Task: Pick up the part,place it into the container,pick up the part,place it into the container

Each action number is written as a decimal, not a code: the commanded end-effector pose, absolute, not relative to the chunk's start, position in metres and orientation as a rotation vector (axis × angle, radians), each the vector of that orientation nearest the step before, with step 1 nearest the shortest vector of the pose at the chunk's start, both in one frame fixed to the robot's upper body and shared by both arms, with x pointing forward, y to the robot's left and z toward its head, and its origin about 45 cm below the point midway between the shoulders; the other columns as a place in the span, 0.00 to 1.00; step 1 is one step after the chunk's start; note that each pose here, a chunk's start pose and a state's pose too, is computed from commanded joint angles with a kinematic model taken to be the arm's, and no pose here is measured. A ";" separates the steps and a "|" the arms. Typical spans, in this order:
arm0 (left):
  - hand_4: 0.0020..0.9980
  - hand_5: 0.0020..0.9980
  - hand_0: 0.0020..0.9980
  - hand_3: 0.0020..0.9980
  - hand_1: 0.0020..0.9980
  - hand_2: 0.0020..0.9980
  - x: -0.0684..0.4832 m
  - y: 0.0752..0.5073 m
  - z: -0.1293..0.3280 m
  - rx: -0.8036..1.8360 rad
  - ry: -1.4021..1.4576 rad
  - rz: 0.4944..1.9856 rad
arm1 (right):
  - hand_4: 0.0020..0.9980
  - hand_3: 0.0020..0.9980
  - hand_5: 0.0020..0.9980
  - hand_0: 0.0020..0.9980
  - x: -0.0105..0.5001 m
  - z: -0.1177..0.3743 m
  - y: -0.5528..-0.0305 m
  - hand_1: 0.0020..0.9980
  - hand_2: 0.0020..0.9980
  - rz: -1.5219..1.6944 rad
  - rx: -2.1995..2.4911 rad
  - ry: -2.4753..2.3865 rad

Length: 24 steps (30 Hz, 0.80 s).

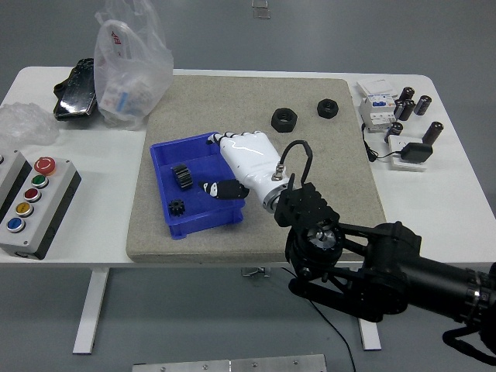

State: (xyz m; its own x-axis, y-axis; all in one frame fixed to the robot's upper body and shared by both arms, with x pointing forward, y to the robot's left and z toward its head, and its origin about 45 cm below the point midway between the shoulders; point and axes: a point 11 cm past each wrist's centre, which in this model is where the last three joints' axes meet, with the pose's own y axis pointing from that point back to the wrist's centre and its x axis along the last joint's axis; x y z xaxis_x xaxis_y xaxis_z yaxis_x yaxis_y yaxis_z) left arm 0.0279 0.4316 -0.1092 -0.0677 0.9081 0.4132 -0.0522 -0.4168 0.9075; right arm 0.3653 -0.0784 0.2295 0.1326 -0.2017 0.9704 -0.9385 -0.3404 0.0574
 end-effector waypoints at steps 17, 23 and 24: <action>0.74 0.51 0.71 0.66 0.62 0.61 0.022 0.435 -0.108 1.453 0.966 1.592 | 0.84 0.69 0.53 0.58 0.373 0.230 -0.231 0.65 0.69 0.653 1.872 -2.004; 0.74 0.51 0.71 0.66 0.62 0.60 0.025 0.434 -0.108 1.444 0.956 1.591 | 0.84 0.69 0.55 0.61 0.356 0.226 -0.279 0.64 0.70 0.489 1.891 -2.241; 0.74 0.51 0.71 0.66 0.62 0.60 0.026 0.434 -0.109 1.442 0.955 1.591 | 0.84 0.69 0.55 0.61 0.352 0.224 -0.288 0.64 0.70 0.463 1.887 -2.281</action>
